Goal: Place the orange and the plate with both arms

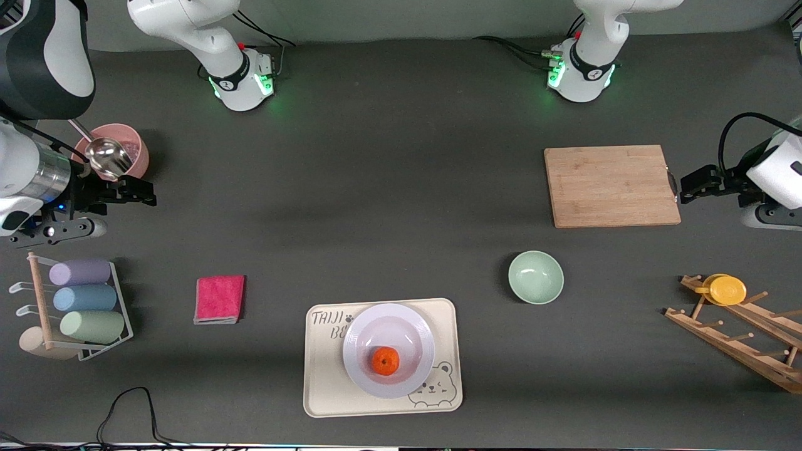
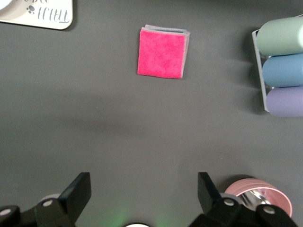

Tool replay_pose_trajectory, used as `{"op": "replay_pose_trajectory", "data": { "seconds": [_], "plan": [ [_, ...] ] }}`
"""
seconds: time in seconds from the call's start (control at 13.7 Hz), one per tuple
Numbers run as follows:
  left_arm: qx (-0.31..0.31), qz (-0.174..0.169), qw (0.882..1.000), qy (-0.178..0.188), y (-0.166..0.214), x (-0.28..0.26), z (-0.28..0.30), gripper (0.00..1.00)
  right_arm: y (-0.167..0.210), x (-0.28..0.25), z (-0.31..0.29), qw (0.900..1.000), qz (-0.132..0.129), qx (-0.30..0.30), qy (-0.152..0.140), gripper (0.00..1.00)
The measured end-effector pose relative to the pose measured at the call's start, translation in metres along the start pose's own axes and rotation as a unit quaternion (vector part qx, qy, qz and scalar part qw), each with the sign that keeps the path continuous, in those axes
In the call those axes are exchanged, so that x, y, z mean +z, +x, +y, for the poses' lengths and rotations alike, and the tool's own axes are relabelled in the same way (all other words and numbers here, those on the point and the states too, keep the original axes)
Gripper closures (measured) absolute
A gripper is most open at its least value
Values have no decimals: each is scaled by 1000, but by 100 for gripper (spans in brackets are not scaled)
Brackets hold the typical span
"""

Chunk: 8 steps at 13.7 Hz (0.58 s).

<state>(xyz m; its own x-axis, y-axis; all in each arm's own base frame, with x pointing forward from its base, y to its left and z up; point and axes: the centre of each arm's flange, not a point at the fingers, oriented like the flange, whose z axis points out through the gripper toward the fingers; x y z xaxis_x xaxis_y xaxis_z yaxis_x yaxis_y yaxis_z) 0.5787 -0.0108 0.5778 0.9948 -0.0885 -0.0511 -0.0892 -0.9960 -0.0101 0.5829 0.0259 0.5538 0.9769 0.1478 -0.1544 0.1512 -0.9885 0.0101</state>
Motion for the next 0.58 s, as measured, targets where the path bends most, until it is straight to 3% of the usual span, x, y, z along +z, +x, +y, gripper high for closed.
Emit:
{"op": "replay_pose_trajectory", "data": {
  "seconds": [0.58],
  "plan": [
    [0, 0, 1000, 0, 0, 0, 0, 0, 4, -39, -9, 999, 38, -2, -13, 0]
  ]
}}
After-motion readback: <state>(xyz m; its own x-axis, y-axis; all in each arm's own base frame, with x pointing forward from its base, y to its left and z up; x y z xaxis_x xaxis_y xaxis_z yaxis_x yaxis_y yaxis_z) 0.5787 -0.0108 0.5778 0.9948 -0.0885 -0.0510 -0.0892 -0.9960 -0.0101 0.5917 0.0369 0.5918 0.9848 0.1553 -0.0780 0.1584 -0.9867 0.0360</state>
